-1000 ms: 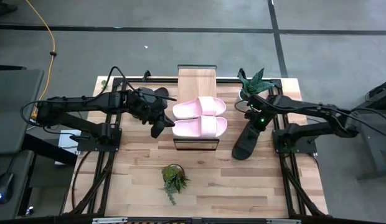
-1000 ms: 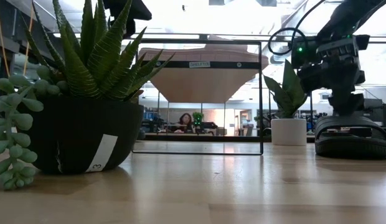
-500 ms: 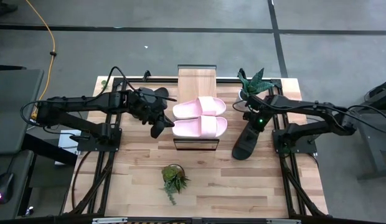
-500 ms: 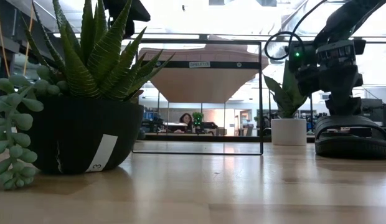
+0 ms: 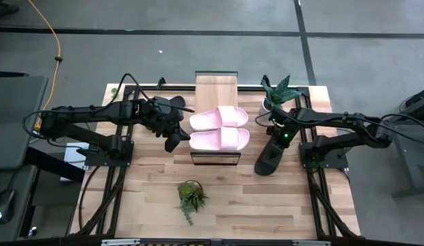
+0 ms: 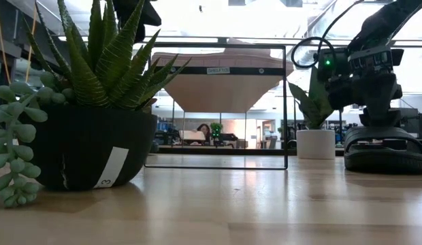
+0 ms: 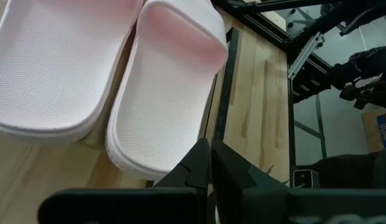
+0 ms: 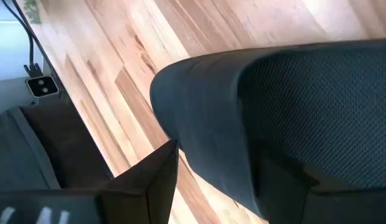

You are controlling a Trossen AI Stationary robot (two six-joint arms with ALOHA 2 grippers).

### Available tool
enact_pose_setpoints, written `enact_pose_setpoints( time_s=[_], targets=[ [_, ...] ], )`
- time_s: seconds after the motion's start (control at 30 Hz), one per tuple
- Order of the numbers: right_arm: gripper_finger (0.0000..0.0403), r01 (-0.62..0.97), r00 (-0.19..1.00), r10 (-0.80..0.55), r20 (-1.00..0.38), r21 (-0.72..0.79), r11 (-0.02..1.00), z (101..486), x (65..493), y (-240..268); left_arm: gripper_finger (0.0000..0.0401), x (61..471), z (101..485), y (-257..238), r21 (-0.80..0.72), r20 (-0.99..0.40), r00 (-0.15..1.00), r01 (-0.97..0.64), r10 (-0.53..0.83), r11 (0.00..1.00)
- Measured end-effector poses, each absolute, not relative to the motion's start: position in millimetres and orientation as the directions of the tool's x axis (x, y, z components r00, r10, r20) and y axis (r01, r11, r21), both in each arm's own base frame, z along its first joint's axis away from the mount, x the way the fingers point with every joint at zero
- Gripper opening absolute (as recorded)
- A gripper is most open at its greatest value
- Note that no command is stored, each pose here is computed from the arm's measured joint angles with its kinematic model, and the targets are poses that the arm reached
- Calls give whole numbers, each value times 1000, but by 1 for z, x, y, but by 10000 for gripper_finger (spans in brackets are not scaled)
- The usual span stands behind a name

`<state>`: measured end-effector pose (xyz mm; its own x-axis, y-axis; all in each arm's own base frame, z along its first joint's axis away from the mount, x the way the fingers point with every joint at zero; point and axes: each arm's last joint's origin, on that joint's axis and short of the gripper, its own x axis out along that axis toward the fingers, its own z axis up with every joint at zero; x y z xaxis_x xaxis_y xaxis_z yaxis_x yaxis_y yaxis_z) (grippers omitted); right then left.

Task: Pick and place slides into the shelf
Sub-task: Put the bottom black slide on the shelf

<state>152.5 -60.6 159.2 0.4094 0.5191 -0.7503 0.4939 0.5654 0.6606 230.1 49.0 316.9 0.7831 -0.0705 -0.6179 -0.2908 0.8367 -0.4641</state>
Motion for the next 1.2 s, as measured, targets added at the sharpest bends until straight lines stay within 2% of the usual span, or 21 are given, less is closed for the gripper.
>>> enact_pose_setpoints(
  time_s=[0.67,1.0,1.2],
  targets=[
    [10,482,404,526,-748,663,573,159,154,-58,5,229,315,50,-429,-639,768,-309,-43,849],
    [2,500,389,563,-729,681,536,161,149,-55,5,229,315,50,-426,-641,767,-312,-40,849],
    [1,500,430,557,-711,701,508,174,140,-50,5,228,315,50,-426,-645,763,-315,-40,848]
  ],
)
